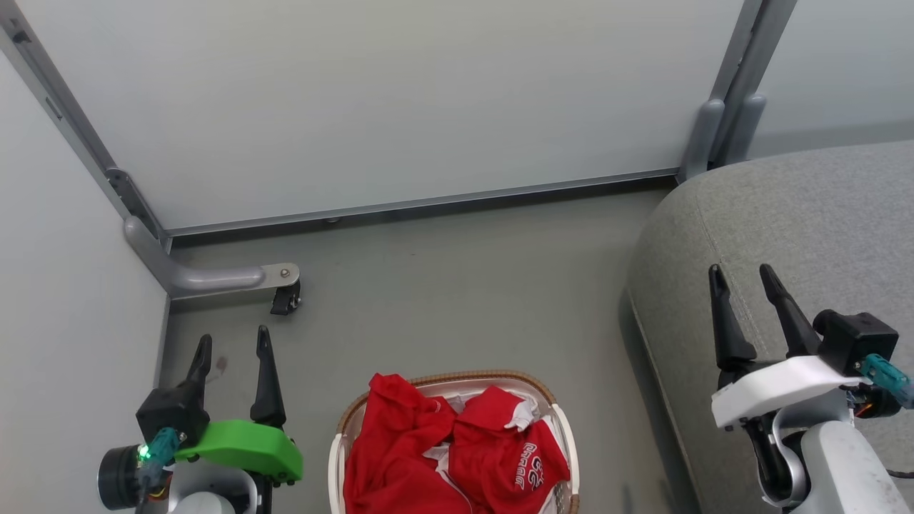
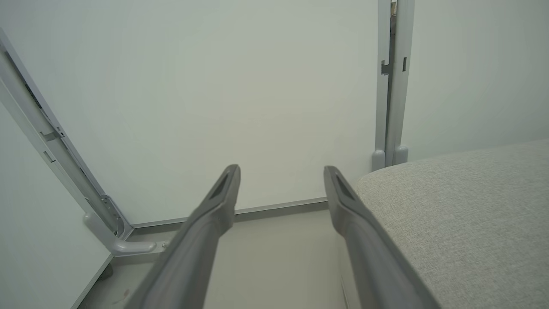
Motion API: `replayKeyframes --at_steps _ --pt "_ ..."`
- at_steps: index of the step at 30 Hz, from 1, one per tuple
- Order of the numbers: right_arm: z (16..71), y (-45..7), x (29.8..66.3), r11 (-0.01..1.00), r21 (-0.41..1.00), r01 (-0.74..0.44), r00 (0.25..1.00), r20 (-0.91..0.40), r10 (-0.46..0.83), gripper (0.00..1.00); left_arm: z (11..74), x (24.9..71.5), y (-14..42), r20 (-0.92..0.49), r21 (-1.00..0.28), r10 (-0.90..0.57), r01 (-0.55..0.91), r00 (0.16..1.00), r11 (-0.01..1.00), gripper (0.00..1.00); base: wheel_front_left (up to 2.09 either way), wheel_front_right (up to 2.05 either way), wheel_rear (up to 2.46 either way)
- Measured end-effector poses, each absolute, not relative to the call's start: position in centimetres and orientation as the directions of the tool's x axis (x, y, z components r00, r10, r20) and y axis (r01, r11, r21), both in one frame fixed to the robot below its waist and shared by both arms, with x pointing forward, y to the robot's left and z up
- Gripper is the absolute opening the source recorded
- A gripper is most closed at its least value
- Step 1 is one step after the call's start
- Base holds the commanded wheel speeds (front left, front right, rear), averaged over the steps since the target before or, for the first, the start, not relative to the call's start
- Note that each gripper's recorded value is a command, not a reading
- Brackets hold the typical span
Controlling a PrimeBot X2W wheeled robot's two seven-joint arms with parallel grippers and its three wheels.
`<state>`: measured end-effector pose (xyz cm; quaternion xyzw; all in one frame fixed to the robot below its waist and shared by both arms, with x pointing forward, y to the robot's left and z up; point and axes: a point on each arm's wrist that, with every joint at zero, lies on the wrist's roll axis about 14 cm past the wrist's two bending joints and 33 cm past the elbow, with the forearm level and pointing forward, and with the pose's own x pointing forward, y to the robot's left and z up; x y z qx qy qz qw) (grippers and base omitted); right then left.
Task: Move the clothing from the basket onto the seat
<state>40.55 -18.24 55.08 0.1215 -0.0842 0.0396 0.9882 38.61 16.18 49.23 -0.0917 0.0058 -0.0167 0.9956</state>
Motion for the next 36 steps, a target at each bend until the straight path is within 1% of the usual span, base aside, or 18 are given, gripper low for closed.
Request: replayKeyframes --at_steps 6,16,27,36 --pt "52.9 -17.5 40.2 0.975 0.198 -0.105 0.990 0.116 0.083 1.00 47.5 37.8 16.2 -0.054 -0.152 -0.034 0.025 0.998 0.988 1.00 0.00 0.00 0.00" --pt "51.2 -17.0 39.5 0.984 0.133 -0.114 0.992 0.070 0.106 1.00 45.6 36.5 15.6 -0.100 -0.118 -0.053 0.041 0.994 0.992 1.00 0.00 0.00 0.00" --pt "51.1 -16.7 39.2 0.989 0.059 -0.133 0.989 0.075 0.128 1.00 45.3 36.1 14.7 -0.099 -0.070 -0.091 0.084 0.991 0.994 1.00 0.00 0.00 0.00" --pt "51.3 -16.6 39.8 0.990 0.025 -0.140 0.987 0.084 0.137 1.00 43.3 36.0 12.7 -0.155 -0.081 -0.161 0.150 0.975 0.985 1.00 0.00 0.00 0.00"
